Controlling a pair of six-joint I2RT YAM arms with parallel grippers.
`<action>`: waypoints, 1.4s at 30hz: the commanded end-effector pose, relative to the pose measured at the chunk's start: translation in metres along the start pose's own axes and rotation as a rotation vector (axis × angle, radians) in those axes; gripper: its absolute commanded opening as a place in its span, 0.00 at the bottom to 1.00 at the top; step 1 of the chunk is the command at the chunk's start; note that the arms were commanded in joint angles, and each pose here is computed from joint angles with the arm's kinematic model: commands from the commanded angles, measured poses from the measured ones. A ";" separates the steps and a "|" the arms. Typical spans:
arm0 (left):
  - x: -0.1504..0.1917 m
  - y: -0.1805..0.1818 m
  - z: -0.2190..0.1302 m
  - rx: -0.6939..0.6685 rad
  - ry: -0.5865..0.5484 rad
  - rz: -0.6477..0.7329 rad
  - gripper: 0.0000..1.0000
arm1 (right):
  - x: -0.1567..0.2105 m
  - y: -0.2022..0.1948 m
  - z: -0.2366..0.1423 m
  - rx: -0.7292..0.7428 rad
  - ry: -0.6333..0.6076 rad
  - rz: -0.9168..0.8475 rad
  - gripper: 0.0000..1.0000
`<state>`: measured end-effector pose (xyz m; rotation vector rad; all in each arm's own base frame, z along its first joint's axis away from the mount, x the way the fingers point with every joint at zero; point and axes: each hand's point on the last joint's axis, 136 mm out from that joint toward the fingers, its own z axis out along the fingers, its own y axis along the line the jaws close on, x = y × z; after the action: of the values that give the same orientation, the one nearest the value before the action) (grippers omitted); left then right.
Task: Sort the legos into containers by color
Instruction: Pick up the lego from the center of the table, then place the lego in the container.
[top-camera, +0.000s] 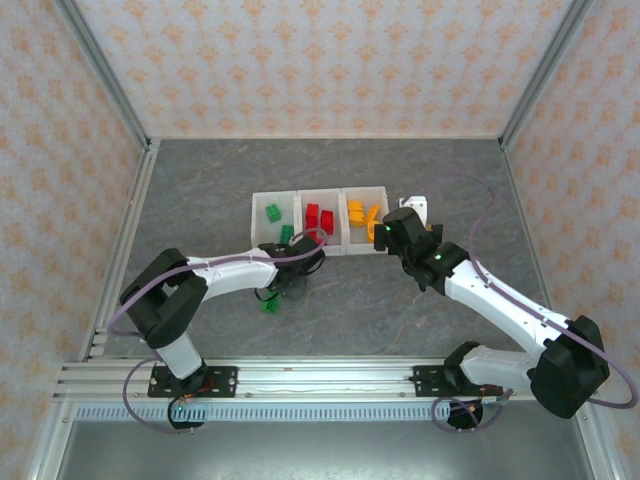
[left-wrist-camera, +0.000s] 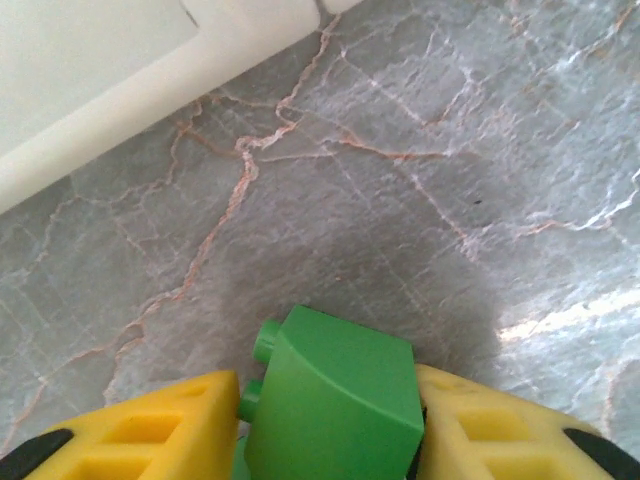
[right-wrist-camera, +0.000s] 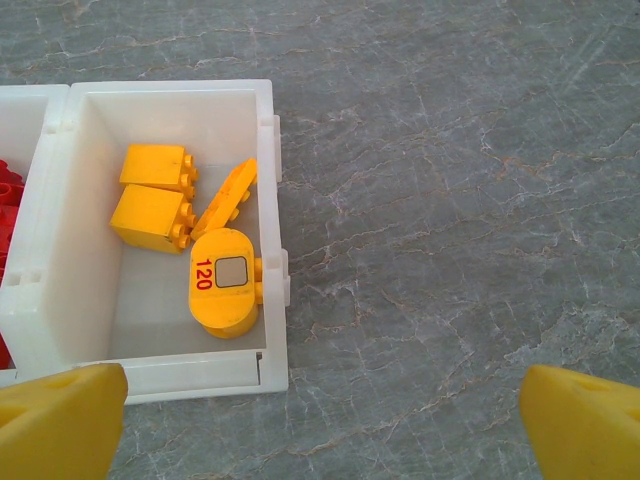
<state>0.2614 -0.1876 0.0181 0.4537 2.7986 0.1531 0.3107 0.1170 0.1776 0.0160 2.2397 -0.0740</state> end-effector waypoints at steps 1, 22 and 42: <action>0.018 0.020 0.015 -0.108 0.076 0.017 0.42 | -0.012 -0.007 -0.008 0.029 -0.027 0.003 1.00; -0.067 0.061 -0.099 -0.202 -0.285 -0.202 0.28 | -0.013 -0.007 -0.008 0.028 -0.027 0.003 1.00; -0.134 0.115 -0.056 -0.252 -0.244 -0.337 0.29 | -0.009 -0.014 -0.015 0.033 -0.023 -0.005 1.00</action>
<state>0.3865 -0.1249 0.1220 -0.0469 2.5381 0.3508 0.3056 0.1128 0.1849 0.0162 2.2327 -0.0741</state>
